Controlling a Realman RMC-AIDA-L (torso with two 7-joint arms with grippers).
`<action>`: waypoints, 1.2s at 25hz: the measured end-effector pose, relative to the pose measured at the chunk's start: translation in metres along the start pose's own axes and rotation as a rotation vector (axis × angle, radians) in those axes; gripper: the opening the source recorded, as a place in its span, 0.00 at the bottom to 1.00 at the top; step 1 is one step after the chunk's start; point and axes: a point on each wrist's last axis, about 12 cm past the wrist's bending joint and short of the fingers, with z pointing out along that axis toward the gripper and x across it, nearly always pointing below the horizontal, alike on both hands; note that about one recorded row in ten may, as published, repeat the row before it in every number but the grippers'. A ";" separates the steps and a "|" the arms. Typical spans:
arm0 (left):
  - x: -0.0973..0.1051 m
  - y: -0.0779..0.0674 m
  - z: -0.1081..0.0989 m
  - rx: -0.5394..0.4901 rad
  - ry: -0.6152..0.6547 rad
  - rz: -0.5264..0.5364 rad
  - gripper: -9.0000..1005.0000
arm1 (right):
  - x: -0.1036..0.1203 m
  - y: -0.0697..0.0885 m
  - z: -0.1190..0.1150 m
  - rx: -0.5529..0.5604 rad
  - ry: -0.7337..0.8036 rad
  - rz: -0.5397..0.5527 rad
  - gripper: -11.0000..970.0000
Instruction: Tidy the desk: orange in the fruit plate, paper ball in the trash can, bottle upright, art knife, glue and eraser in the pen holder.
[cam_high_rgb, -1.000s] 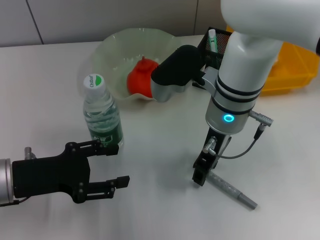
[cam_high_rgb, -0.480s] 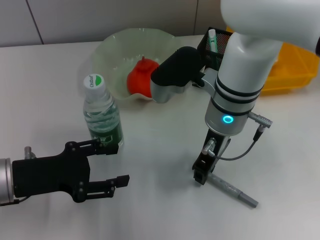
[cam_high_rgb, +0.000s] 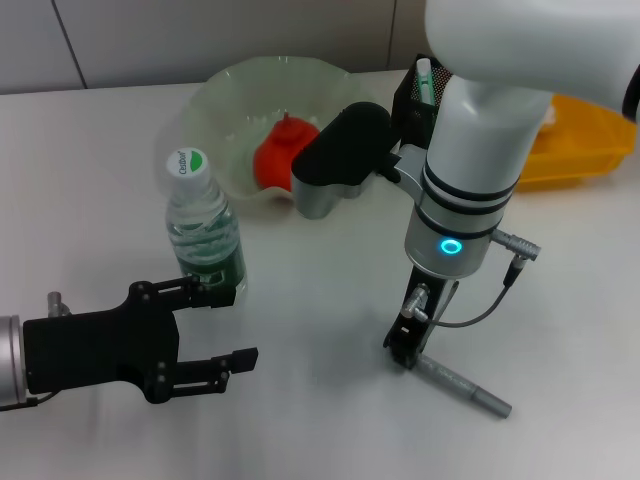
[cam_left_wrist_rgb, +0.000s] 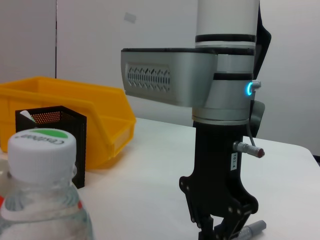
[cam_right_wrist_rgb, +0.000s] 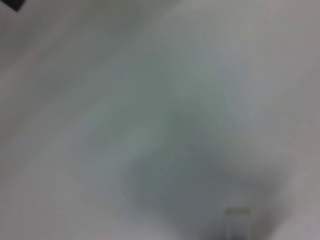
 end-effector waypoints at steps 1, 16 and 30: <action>0.000 0.000 0.000 0.000 0.000 0.000 0.75 | 0.000 0.000 -0.001 -0.005 -0.006 -0.003 0.17; 0.001 -0.001 0.000 -0.005 -0.011 -0.008 0.75 | 0.049 -0.071 -0.104 0.145 -0.404 0.147 0.15; 0.001 0.000 0.001 -0.021 -0.021 -0.023 0.76 | 0.050 -0.121 -0.149 0.439 -0.816 0.161 0.16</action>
